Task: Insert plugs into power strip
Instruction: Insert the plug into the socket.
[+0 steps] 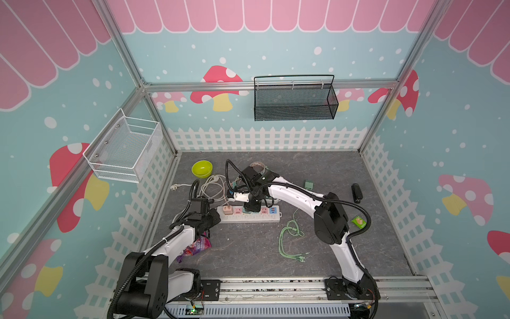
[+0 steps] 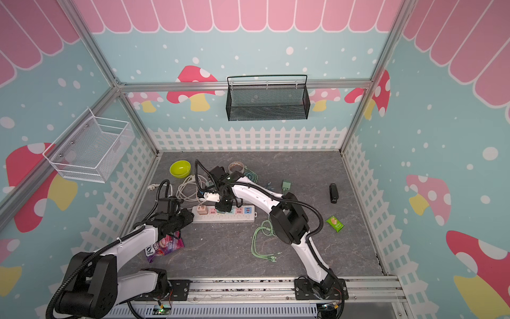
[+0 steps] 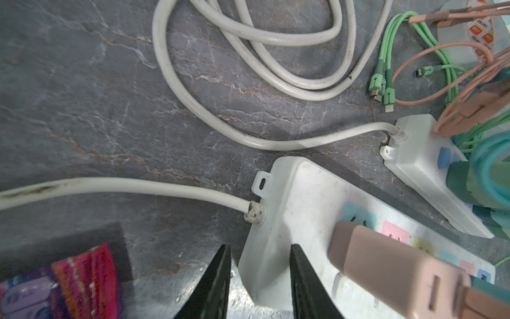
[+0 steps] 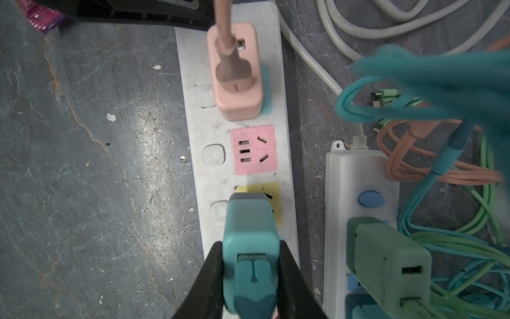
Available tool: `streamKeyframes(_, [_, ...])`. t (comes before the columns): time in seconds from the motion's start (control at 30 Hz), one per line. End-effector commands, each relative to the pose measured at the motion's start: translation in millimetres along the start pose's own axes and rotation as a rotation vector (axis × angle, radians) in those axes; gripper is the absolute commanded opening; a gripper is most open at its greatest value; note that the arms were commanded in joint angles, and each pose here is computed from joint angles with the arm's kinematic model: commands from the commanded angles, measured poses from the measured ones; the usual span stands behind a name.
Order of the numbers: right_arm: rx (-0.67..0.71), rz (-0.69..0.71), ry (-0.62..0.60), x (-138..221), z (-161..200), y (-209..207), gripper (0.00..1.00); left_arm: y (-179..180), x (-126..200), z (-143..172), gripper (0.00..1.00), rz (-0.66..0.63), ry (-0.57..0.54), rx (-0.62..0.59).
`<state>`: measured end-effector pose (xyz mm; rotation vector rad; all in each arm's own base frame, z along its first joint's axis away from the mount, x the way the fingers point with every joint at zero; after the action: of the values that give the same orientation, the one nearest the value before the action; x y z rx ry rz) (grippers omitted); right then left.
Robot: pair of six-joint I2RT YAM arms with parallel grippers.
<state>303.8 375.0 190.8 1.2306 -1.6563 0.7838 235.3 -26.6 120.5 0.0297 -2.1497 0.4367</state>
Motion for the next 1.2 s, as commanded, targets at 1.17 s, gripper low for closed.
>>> streamKeyframes(1.17, [0.06, 0.003, 0.151, -51, 8, -10, 0.0, 5, 1, 9, 0.33, -0.001, 0.001, -0.015])
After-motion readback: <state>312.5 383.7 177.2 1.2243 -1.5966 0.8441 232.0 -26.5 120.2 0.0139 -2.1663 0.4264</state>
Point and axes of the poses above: each gripper's point midway between its finger pads, its own x axis back along the fingers, its own y axis along the line the jaws close on, z = x × y, the point moved 10 cm from there along x, back along the fingers, and after that the axes turned 14 degrees about -x, right-handed, at the moved point
